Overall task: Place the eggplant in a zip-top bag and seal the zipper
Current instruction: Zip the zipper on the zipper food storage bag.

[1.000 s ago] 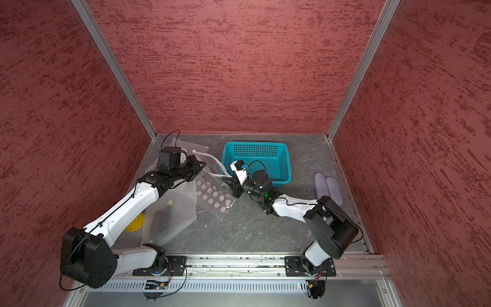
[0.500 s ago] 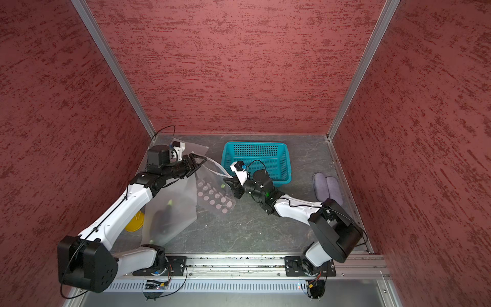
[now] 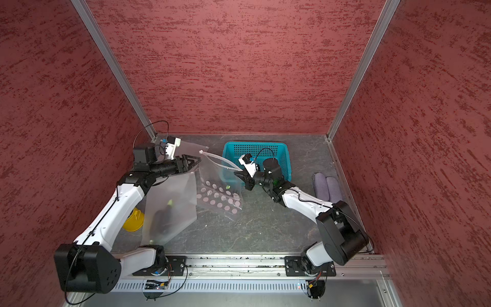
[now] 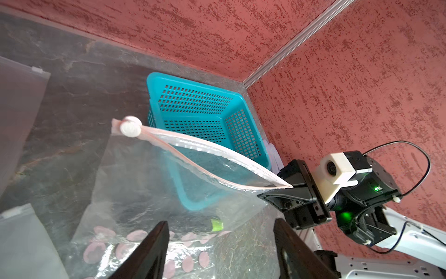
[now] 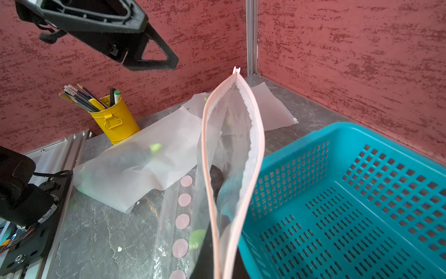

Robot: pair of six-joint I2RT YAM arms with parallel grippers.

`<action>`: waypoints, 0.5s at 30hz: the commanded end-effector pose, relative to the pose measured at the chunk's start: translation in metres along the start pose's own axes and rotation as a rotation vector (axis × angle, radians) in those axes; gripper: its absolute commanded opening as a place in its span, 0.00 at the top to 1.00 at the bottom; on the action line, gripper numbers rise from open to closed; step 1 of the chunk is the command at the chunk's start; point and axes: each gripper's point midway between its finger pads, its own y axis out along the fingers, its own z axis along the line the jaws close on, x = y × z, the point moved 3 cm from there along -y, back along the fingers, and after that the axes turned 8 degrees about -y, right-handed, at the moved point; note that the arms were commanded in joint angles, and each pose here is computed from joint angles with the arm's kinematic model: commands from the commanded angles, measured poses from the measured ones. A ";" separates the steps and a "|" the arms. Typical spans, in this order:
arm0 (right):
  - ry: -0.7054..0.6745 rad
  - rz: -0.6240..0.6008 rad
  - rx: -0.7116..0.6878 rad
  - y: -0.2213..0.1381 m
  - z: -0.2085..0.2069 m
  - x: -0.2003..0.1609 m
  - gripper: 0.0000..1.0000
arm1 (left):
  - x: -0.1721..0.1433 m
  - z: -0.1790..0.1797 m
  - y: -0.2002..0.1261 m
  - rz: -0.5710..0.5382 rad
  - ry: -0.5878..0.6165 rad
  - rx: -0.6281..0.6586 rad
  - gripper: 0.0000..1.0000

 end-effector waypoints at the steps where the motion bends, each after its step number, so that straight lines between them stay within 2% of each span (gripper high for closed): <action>1: -0.045 0.009 0.038 -0.006 0.002 0.004 1.00 | 0.000 0.011 -0.002 -0.014 0.181 0.028 0.27; 6: -0.070 0.003 0.024 -0.015 -0.004 0.010 1.00 | 0.007 0.038 0.003 -0.012 0.238 0.045 0.26; 15: -0.079 0.011 0.032 -0.019 -0.006 0.013 1.00 | 0.019 0.066 0.023 0.036 0.290 -0.067 0.26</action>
